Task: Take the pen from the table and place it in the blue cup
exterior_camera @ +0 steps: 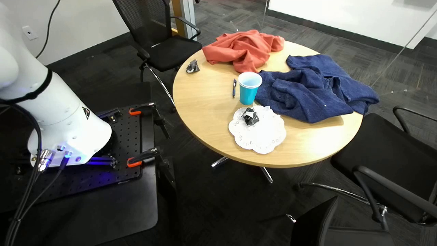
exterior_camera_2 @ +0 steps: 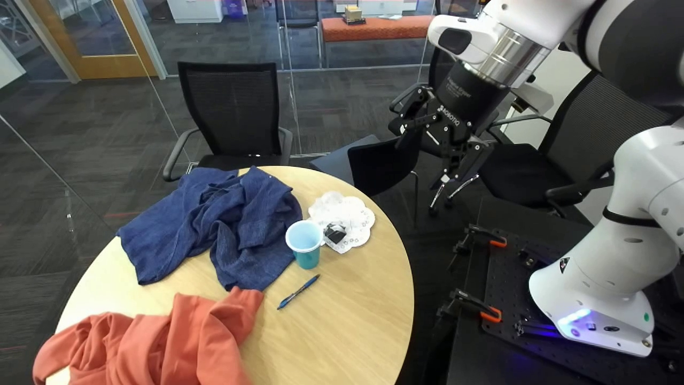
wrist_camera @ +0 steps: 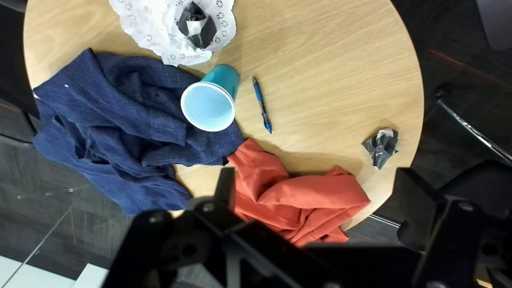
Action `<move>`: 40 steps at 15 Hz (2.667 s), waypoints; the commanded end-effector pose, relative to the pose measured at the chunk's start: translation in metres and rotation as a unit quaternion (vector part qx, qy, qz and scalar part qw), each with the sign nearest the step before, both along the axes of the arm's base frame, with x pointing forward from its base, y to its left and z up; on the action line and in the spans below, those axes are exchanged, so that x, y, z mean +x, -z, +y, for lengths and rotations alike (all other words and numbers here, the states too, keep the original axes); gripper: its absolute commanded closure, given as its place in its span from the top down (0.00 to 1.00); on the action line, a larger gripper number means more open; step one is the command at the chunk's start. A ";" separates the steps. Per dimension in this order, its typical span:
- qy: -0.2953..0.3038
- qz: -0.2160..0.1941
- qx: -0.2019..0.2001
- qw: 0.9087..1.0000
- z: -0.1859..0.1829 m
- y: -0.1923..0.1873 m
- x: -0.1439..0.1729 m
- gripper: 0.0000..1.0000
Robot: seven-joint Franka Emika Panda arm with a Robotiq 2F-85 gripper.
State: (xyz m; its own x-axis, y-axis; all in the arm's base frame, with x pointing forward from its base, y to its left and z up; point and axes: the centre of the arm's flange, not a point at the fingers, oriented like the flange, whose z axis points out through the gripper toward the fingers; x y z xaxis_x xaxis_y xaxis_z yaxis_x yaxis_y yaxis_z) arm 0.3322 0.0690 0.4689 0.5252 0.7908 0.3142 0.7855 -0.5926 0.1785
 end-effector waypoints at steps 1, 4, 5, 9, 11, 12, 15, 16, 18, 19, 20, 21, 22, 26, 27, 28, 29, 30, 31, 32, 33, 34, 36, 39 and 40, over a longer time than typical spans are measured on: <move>0.000 0.000 0.000 1.000 0.000 0.000 0.000 1.00; -0.009 -0.008 -0.002 1.000 0.007 0.001 0.005 1.00; -0.017 -0.010 -0.007 1.000 0.012 0.001 0.008 1.00; -0.076 -0.026 -0.033 0.996 0.045 0.009 0.021 1.00; -0.107 -0.041 -0.041 0.993 0.065 0.015 0.029 1.00; -0.121 -0.049 -0.043 0.990 0.075 0.019 0.033 1.00; -0.155 -0.064 -0.051 0.985 0.102 0.031 0.047 1.00; -0.161 -0.065 -0.053 0.983 0.109 0.035 0.052 1.00; -0.174 -0.064 -0.058 0.981 0.121 0.045 0.066 1.00; -0.177 -0.061 -0.060 0.980 0.125 0.049 0.072 1.00; -0.183 -0.058 -0.064 0.979 0.128 0.056 0.079 1.00; -0.185 -0.054 -0.066 0.979 0.131 0.063 0.086 1.00; -0.189 -0.051 -0.069 0.978 0.134 0.070 0.093 1.00; -0.199 -0.036 -0.070 0.977 0.140 0.101 0.117 1.00; -0.202 -0.033 -0.070 0.976 0.141 0.109 0.122 1.00; -0.202 -0.030 -0.069 0.976 0.143 0.115 0.127 1.00; -0.202 -0.027 -0.068 0.977 0.144 0.123 0.132 1.00; -0.201 -0.023 -0.068 0.977 0.147 0.128 0.135 1.00; -0.198 -0.021 -0.070 0.978 0.149 0.134 0.138 1.00; -0.196 -0.015 -0.073 0.978 0.144 0.127 0.120 1.00; -0.197 -0.010 -0.074 0.978 0.145 0.133 0.122 1.00; -0.198 -0.008 -0.074 0.977 0.146 0.136 0.122 1.00; -0.199 -0.008 -0.074 0.977 0.147 0.135 0.121 1.00; -0.198 -0.009 -0.074 0.977 0.146 0.134 0.122 1.00; -0.197 -0.011 -0.070 0.978 0.145 0.136 0.124 1.00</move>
State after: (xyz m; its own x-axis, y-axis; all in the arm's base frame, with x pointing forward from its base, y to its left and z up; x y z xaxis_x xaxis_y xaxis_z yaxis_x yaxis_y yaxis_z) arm 0.4539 0.2147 0.3346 0.1647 0.9685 0.1868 0.9439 -0.2097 0.2551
